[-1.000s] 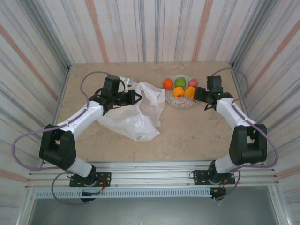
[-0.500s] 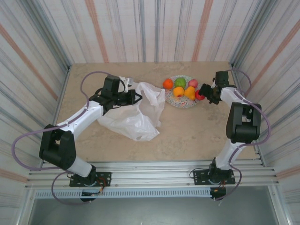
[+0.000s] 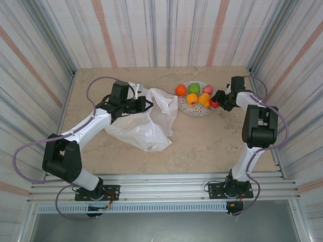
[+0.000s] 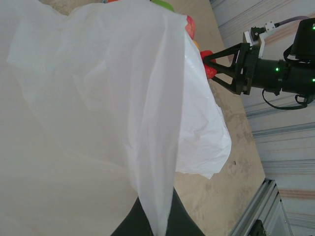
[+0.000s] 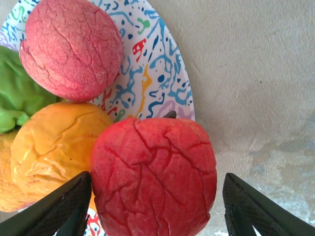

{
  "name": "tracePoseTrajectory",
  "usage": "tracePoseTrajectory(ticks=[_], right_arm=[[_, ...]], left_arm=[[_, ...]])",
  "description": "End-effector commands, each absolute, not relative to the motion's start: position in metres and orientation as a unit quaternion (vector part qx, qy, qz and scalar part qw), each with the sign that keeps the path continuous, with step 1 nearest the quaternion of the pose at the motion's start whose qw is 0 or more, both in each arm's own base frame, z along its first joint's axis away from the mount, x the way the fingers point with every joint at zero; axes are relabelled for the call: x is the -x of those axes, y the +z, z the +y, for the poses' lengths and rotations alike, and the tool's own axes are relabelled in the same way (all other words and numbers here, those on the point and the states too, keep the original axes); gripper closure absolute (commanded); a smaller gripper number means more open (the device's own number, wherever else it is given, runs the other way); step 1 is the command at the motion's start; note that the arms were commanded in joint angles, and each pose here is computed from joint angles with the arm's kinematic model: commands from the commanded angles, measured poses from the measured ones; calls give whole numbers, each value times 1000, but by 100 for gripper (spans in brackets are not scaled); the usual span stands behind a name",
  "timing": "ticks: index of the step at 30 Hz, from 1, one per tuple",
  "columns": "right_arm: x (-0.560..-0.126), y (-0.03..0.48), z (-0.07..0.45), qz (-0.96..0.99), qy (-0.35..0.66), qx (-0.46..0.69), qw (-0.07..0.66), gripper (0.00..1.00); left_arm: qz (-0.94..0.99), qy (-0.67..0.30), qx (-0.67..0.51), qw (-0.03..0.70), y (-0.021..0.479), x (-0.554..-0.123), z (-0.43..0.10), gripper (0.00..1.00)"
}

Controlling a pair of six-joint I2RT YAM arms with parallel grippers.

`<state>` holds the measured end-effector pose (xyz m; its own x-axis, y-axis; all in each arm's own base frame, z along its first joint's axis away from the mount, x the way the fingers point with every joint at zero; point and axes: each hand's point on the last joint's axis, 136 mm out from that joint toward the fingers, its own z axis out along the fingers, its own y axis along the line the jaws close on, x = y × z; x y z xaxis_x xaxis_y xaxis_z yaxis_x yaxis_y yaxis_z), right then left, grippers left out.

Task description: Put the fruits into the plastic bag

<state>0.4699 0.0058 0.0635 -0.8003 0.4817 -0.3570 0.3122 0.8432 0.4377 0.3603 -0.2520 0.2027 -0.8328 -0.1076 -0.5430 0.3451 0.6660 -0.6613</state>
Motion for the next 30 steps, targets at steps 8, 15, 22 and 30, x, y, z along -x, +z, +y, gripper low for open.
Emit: tracePoseTrajectory(ticks=[8, 15, 22, 30], right_arm=[[-475, 63, 2, 926, 196, -225, 231, 37], [-475, 58, 3, 926, 200, -229, 226, 31], [-477, 57, 5, 923, 212, -229, 224, 35], [-477, 75, 1, 917, 217, -230, 244, 47]], left_arm=[[866, -401, -67, 292, 214, -362, -250, 97], [866, -400, -66, 291, 213, -361, -249, 97], [869, -398, -64, 287, 208, -360, -248, 97], [869, -398, -64, 288, 208, -361, -248, 97]])
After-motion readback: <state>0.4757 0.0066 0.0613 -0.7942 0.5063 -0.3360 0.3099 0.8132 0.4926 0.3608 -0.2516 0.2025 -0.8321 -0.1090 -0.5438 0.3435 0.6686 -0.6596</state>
